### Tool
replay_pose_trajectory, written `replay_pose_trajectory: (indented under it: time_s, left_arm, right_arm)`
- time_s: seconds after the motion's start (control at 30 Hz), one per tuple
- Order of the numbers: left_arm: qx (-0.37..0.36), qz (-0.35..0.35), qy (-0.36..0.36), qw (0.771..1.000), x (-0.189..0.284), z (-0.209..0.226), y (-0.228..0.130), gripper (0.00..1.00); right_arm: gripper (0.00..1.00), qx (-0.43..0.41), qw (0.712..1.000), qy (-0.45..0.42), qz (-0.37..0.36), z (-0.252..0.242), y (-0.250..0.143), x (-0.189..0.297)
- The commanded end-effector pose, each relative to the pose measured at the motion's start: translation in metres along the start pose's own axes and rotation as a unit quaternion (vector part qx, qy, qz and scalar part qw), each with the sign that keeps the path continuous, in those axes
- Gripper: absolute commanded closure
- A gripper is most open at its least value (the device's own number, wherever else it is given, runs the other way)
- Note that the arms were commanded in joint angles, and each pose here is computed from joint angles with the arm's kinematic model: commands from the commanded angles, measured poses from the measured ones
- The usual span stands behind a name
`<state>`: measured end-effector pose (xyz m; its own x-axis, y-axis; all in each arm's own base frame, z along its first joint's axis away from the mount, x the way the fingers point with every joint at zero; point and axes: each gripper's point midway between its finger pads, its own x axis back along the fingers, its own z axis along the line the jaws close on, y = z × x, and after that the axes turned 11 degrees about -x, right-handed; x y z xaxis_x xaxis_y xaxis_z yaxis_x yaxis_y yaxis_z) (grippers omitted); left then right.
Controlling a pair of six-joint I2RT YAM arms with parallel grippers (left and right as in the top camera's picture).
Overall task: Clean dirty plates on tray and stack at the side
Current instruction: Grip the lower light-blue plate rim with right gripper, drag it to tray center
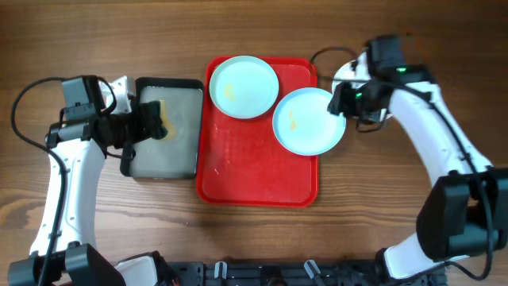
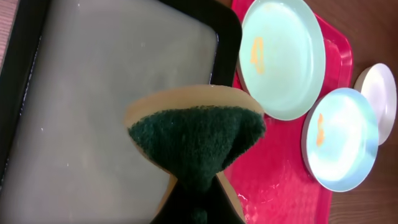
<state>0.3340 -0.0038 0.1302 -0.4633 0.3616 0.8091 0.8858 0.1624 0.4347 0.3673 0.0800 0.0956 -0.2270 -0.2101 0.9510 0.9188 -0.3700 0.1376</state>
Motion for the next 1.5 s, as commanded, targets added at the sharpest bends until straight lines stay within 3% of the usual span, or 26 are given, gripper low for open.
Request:
replay_pose_trajectory:
  time_s: [0.0,0.23,0.3,0.4,0.63,0.7,0.83,1.0,1.23,1.47]
  left_arm:
    - [-0.015,-0.007,-0.011,1.000,0.003,-0.005,0.005,0.96]
    - [-0.015,-0.007,-0.011,1.000,0.003,-0.005,0.005,0.96]
    - [-0.015,-0.007,-0.011,1.000,0.003,-0.005,0.005,0.96]
    - [-0.015,-0.007,-0.011,1.000,0.003,-0.005,0.005,0.96]
    - [-0.015,-0.007,-0.011,1.000,0.003,-0.005,0.005,0.96]
    - [-0.015,-0.007,-0.011,1.000,0.003,-0.005,0.005,0.96]
    - [-0.015,-0.007,-0.011,1.000,0.003,-0.005,0.005,0.96]
    - [-0.015,-0.007,-0.011,1.000,0.003,-0.005,0.005,0.96]
    - [-0.015,-0.007,-0.011,1.000,0.003,-0.005,0.005,0.96]
    - [-0.015,-0.007,-0.011,1.000,0.003,-0.005,0.005,0.96]
  right_arm:
    - [0.46,0.029,0.992,-0.109,-0.061,-0.020,0.014,0.002]
    - [0.48,0.032,0.987,-0.133,-0.079,-0.035,0.019,-0.029]
    - [0.53,0.032,0.990,-0.119,-0.067,-0.032,0.014,-0.037]
    - [0.74,0.032,0.990,-0.123,-0.059,-0.035,0.012,-0.044]
    - [0.79,0.031,0.990,-0.130,-0.047,-0.046,0.000,-0.061]
    - [0.96,0.031,0.990,-0.125,-0.050,-0.045,0.000,-0.063]
    - [0.96,0.033,0.996,-0.082,-0.026,-0.028,-0.006,-0.062]
    - [0.96,0.063,0.994,0.054,0.067,0.019,-0.045,-0.047]
    - [0.96,0.072,0.988,0.033,0.132,0.028,-0.091,-0.047]
    - [0.96,0.056,0.989,0.036,0.131,0.051,-0.107,-0.052]
